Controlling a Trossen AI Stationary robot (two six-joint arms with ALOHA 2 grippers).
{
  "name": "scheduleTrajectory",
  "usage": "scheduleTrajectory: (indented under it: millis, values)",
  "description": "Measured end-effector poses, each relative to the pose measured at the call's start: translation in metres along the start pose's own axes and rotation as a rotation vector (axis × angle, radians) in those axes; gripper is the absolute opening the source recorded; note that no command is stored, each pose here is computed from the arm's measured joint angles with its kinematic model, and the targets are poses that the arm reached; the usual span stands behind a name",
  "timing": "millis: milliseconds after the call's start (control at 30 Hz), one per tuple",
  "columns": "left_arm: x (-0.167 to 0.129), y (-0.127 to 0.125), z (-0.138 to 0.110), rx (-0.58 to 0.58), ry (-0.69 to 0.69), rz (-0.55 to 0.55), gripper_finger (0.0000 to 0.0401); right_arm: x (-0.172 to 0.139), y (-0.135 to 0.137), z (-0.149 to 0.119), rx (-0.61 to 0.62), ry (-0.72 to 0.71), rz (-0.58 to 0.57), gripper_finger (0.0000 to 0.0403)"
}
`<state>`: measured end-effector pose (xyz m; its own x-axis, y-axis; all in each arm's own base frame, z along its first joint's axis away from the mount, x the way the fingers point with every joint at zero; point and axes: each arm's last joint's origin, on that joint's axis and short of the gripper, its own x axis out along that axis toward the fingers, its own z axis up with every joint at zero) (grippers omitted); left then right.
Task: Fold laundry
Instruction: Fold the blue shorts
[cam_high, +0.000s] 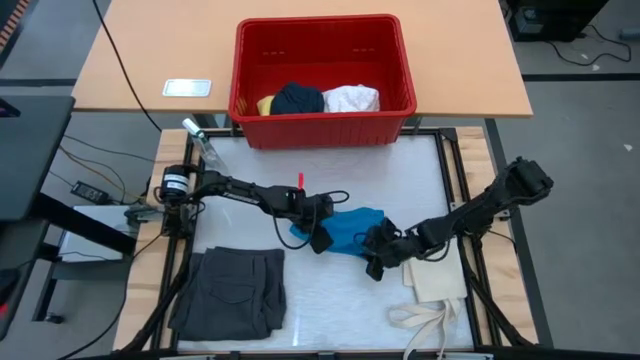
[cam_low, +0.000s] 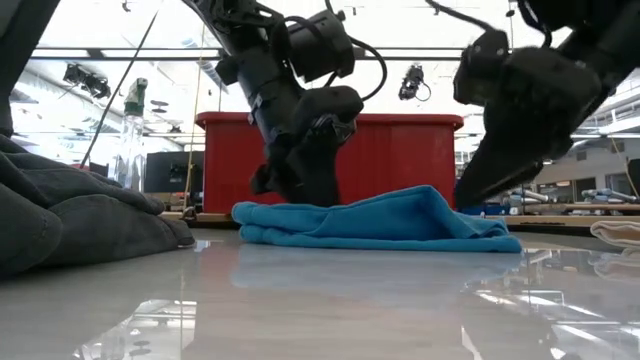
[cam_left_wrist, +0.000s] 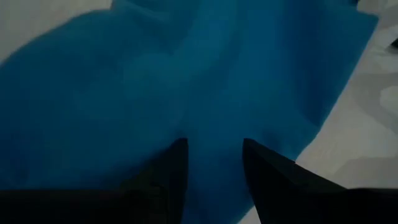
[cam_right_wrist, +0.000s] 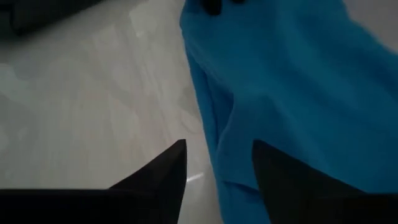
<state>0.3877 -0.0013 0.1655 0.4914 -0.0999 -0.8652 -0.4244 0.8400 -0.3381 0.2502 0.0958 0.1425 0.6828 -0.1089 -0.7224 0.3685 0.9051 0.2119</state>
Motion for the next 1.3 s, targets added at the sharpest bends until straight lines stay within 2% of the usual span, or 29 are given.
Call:
scheduleTrajectory:
  millis: [133,267,367,433,500,533,633,733,833,967,1167,1300]
  values:
    - [0.0,0.0,0.0,-0.004,-0.004,-0.003,0.0157,0.011,-0.001,-0.007,0.024,0.014,-0.041,0.0184]
    - [0.0,-0.001,0.0,-0.01,-0.004,-0.004,0.0157,0.019,-0.004,-0.01,0.057,0.001,-0.091,0.016]
    - [0.0,0.0,0.0,-0.005,-0.004,-0.004,0.0157,0.022,-0.008,-0.009,0.108,0.01,-0.111,0.0125]
    - [0.0,0.0,0.0,-0.004,-0.001,-0.003,0.0157,0.021,-0.01,-0.009,0.136,0.044,-0.104,0.0081]
    - [0.0,0.0,0.0,-0.003,0.005,-0.001,0.0157,0.015,-0.01,-0.008,0.143,0.079,-0.076,0.0028]
    - [0.0,0.001,0.0,-0.005,0.005,0.0,0.0157,0.011,-0.01,-0.006,0.141,0.097,-0.056,0.0016]
    - [0.0,0.003,0.001,-0.011,0.006,0.004,0.0157,-0.005,-0.009,-0.002,0.166,0.153,-0.008,0.0016]
    - [-0.001,0.006,0.003,-0.017,0.005,0.008,0.0157,-0.017,-0.005,0.002,0.155,0.257,0.136,0.0013]
    - [-0.001,0.009,0.004,-0.026,0.008,0.0,0.0157,-0.024,-0.003,0.006,0.164,0.313,0.25,0.0021]
    - [-0.007,0.009,0.006,-0.048,0.02,-0.027,0.0157,-0.033,-0.003,0.016,0.137,0.264,0.319,0.0073]
    - [-0.019,0.006,0.008,-0.048,-0.002,-0.042,0.0157,-0.039,-0.027,0.041,0.197,0.109,0.225,0.0168]
    - [-0.016,0.007,0.005,-0.031,0.023,-0.028,0.0157,-0.029,-0.057,0.054,0.257,0.072,0.09,0.0181]
